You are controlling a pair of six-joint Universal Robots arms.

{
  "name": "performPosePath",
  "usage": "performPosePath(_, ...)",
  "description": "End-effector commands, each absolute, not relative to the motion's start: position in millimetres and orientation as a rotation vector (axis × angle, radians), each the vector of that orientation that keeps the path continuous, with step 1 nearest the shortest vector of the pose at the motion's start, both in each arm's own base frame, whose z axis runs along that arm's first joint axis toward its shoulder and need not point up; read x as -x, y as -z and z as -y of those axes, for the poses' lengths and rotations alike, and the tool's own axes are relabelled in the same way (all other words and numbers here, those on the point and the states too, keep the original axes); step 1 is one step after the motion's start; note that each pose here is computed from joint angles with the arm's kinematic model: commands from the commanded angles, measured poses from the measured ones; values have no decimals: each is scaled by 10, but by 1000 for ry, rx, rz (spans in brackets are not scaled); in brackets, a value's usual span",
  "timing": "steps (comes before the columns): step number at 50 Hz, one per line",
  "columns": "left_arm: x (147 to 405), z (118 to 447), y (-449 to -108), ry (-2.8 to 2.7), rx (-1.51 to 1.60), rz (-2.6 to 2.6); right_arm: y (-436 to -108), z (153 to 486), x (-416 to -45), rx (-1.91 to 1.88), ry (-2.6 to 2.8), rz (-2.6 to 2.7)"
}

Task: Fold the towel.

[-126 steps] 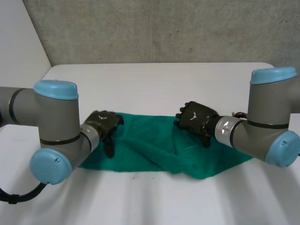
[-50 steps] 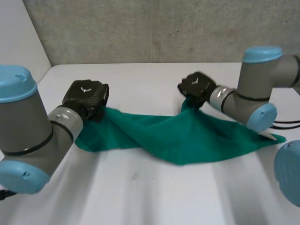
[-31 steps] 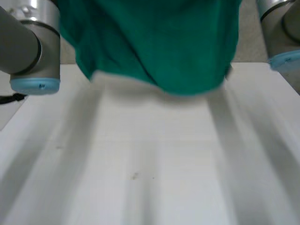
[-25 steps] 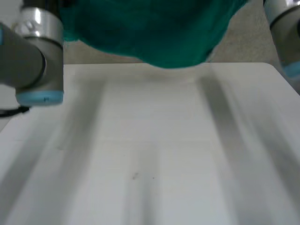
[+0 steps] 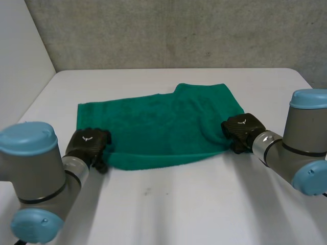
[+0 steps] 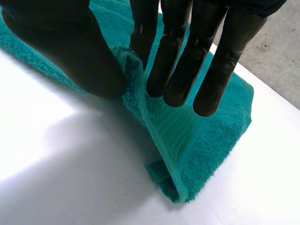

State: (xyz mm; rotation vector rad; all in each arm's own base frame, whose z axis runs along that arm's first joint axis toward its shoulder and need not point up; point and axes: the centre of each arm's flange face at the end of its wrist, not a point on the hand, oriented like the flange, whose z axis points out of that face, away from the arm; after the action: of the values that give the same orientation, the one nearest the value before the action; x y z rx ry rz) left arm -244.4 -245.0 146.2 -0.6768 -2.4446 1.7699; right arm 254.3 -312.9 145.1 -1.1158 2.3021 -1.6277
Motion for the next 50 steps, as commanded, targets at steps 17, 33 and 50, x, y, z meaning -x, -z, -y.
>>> performPosePath(17,2467,2885,-2040,-1742,670,2417,-1427,2768,-2457,1138,1587,-2263)
performPosePath(33,2215,2289,-1866,-1493,702,2631,-1422,2801,-2434,1126,1593,-2276)
performPosePath(50,2028,2226,-1524,-1545,647,2652,-1405,2786,-2438,1129,1591,-2271)
